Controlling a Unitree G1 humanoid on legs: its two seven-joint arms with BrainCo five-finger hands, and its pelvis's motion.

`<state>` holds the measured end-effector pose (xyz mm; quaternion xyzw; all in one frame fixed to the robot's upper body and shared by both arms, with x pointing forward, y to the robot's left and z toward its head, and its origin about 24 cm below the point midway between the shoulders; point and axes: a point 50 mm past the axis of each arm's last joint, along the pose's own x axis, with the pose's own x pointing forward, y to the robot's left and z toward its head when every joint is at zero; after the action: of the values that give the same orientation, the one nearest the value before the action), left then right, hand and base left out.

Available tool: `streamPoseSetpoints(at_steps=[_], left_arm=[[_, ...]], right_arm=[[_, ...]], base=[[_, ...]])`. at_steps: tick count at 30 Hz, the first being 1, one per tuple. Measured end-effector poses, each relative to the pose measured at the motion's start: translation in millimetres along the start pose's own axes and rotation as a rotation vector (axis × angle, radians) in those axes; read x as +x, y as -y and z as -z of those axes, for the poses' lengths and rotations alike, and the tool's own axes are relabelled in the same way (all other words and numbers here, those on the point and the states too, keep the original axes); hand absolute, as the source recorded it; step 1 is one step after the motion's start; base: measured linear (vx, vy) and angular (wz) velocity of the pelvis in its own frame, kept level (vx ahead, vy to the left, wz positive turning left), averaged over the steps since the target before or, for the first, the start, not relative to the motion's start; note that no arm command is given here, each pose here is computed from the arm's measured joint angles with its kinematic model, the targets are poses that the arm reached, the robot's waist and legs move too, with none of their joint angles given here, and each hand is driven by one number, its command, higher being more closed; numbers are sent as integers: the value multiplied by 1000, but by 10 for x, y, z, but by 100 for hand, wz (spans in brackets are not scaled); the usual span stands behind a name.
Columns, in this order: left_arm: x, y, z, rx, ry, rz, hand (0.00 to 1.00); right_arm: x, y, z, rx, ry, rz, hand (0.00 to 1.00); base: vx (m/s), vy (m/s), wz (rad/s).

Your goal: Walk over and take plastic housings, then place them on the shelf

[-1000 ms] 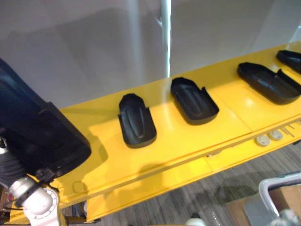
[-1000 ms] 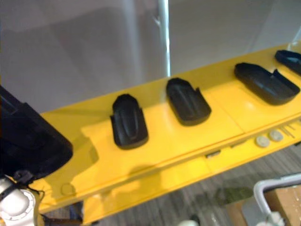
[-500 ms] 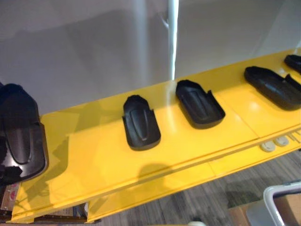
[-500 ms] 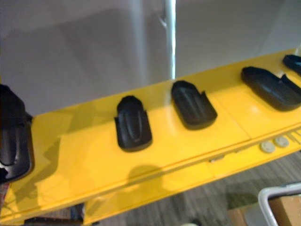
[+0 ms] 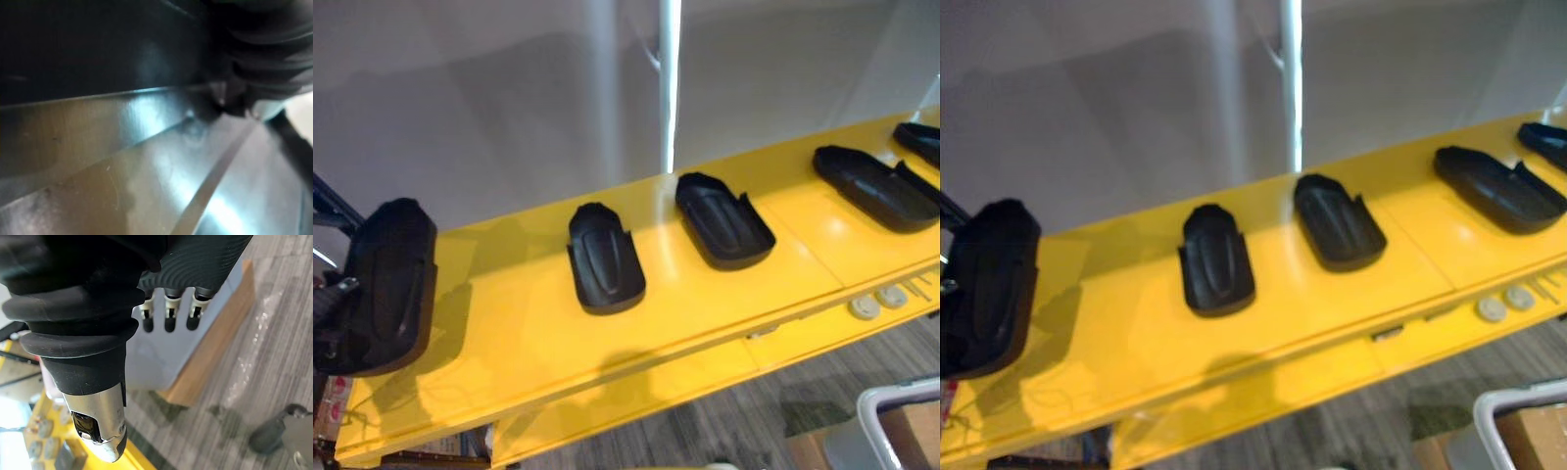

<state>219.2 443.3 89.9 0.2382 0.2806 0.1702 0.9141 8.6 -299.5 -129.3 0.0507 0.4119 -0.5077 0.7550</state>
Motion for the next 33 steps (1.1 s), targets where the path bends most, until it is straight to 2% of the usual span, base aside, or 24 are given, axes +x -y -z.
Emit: streamPoseSetpoints(at_steps=[4,9,16,33], left_arm=[[72,229,127,-38,-46,49,100],[106,344,158,-12,-73,63,100],[152,621,284,-71,-124,68,100],[184,857,341,-87,-139,-96,100]], right_arm=[[12,-2,-19,-21,2,-20,0],[1,4,14,-32,-12,-22,0],[1,-10,-13,-33,0,-31,0],[-10,12,-38,-44,22,-37,0]], base=[[-12,-6,-10],[-12,-3,-10],[-8,-4,-5],[-3,-4,-2]])
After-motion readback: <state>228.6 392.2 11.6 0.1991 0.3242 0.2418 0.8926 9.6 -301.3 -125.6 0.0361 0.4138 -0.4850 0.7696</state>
